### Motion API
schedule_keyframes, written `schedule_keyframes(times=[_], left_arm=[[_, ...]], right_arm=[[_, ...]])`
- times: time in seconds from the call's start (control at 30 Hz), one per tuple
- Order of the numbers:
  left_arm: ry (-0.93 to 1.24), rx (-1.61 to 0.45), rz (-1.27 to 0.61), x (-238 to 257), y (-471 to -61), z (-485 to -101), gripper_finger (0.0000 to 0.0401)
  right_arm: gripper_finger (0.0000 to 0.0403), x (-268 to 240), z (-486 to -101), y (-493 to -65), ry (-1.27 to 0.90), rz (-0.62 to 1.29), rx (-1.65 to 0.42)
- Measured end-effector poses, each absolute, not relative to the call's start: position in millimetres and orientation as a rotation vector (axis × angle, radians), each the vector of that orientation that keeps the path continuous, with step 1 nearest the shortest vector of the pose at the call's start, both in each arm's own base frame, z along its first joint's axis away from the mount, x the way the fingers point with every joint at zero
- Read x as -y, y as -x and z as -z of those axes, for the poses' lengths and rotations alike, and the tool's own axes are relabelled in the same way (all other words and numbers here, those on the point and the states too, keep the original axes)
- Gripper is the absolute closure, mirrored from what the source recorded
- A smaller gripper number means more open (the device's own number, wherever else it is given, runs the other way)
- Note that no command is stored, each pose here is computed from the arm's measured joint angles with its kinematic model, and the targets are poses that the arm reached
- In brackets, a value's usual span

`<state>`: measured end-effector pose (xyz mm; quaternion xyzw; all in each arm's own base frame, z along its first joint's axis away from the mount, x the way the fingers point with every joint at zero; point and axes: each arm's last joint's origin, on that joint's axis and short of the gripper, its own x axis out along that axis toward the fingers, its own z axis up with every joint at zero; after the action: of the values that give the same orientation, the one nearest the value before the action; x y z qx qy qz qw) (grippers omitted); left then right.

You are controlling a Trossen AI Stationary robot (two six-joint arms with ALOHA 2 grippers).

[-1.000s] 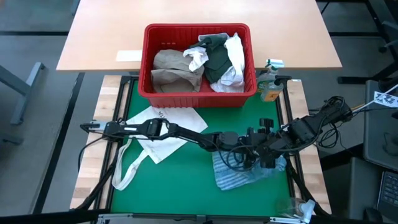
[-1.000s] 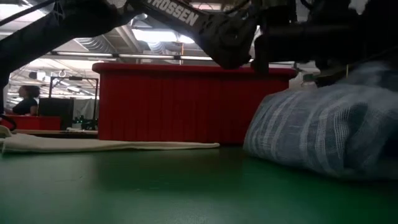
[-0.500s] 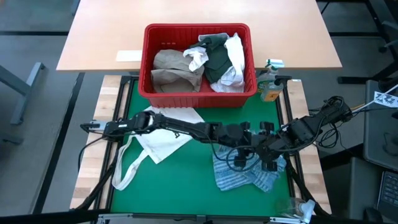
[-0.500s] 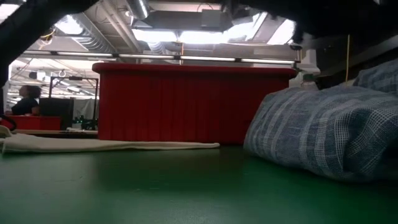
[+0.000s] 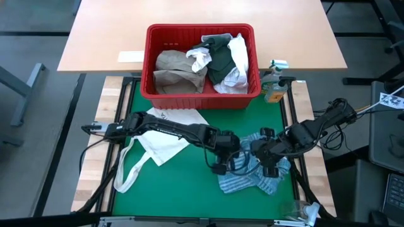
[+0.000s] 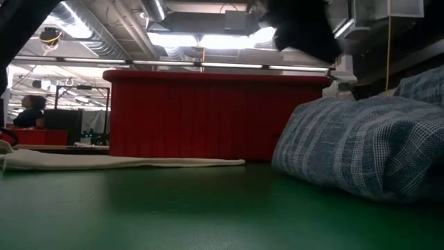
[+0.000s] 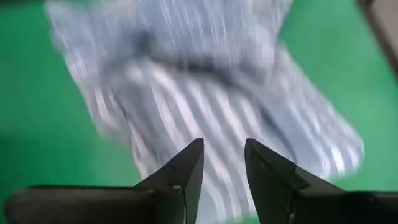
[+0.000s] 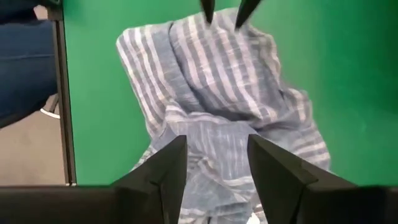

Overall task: Fold Laundry from Bin
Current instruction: Fold the blue polo shirt

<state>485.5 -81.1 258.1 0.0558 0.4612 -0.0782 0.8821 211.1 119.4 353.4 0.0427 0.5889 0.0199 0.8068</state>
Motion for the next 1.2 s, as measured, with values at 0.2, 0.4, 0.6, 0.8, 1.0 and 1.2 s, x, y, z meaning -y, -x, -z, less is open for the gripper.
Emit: schedule_keyframes(times=[0.2,0.4,0.6,0.8,1.0,1.2], left_arm=[[-0.090,-1.080,0.159,95,-474,-245,0.0297],[-0.107,-1.068,0.192,114,-474,-220,0.0303],[-0.138,-1.055,0.149,114,-472,-181,0.0307],[-0.150,-1.188,0.079,93,-458,-149,0.0307],[-0.154,-1.358,0.043,78,-443,-145,0.0307],[-0.221,-1.537,0.073,74,-426,-147,0.0307]], right_arm=[[0.0233,-126,-322,-220,-0.054,-0.150,-1.262],[0.0233,-132,-298,-226,-0.052,-0.259,-1.232],[0.0233,-130,-273,-223,-0.034,-0.251,-1.284],[0.0233,-131,-257,-224,-0.038,-0.256,-1.267],[0.0233,-134,-260,-232,0.002,-0.287,-1.155],[0.0233,-134,-264,-241,0.158,-0.225,-1.003]])
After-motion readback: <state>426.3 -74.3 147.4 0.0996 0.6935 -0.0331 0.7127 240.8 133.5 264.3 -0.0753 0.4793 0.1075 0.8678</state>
